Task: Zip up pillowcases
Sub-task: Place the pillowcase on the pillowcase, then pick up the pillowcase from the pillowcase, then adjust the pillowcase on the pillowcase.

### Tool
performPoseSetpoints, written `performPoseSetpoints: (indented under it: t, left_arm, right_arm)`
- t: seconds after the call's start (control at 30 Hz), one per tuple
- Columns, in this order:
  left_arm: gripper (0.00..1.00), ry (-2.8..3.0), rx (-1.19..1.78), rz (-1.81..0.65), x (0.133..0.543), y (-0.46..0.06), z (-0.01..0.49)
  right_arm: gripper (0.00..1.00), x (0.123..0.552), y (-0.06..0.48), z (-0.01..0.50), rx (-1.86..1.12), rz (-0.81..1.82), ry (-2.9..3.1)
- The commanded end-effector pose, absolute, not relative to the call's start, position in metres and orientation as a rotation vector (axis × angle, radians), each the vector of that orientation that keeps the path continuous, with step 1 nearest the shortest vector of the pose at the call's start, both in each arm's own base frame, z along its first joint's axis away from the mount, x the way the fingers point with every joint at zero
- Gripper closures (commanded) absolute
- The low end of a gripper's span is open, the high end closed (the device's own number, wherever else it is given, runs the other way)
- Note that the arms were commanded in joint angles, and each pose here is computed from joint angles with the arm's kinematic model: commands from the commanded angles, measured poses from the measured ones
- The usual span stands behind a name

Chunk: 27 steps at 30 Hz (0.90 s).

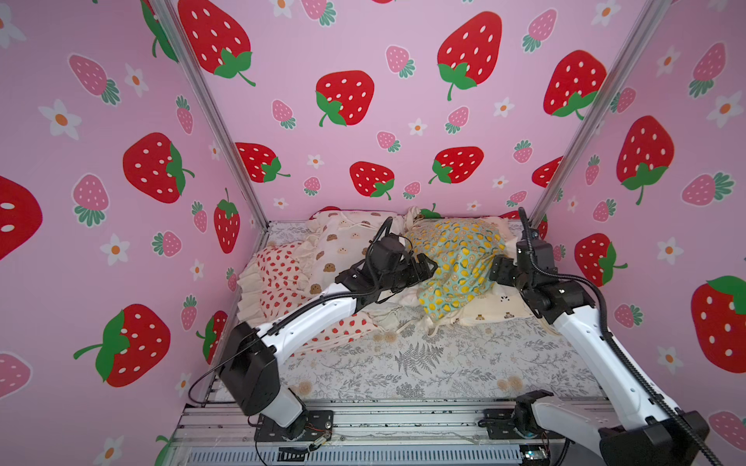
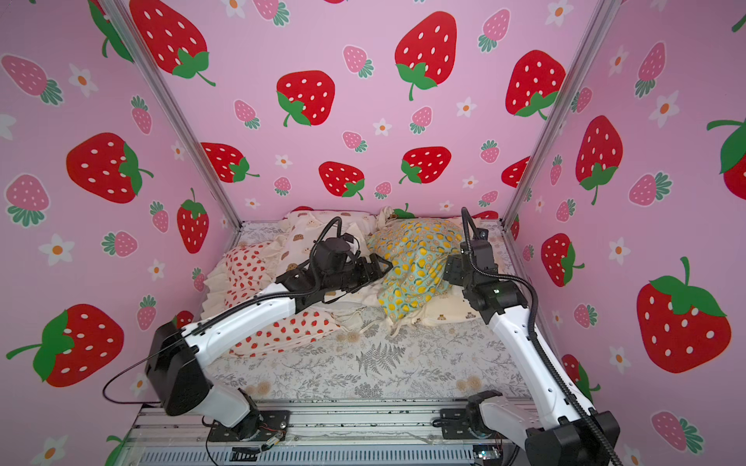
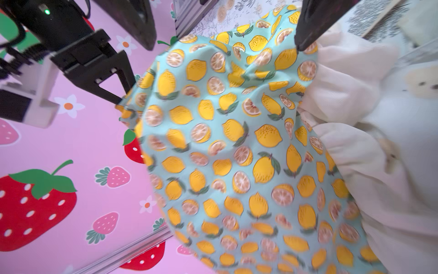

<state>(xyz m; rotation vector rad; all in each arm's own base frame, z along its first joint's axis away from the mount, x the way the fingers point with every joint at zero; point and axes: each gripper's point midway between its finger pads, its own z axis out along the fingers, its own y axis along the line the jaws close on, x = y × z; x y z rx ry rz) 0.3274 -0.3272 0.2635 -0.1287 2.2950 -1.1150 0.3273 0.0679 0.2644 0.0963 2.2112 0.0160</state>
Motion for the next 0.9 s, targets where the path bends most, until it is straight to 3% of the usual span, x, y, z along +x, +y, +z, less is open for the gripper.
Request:
performPoseSetpoints:
  t: [0.0,0.3,0.5,0.63,0.87]
  left_arm:
    - [0.02,2.361,-0.083,-0.837,0.312,-0.27,0.24]
    - [0.0,2.338,-0.29,-0.633,0.296,-0.155,0.239]
    - [0.01,2.328,-0.445,-0.514,0.288,-0.097,0.229]
    - [0.05,2.304,-0.545,-0.507,0.296,-0.072,0.225]
    - [0.17,2.294,-0.727,-0.593,0.314,-0.042,0.2]
  right_arm:
    - [0.07,0.299,0.08,0.258,0.032,0.094,2.312]
    - [0.0,0.259,0.118,0.258,-0.17,0.091,2.406]
    - [0.01,0.247,0.195,0.236,-0.384,0.173,2.456]
    - [0.0,0.248,0.269,0.21,-0.494,0.386,2.486]
    - [0.13,0.278,0.293,0.154,-0.473,0.29,2.551]
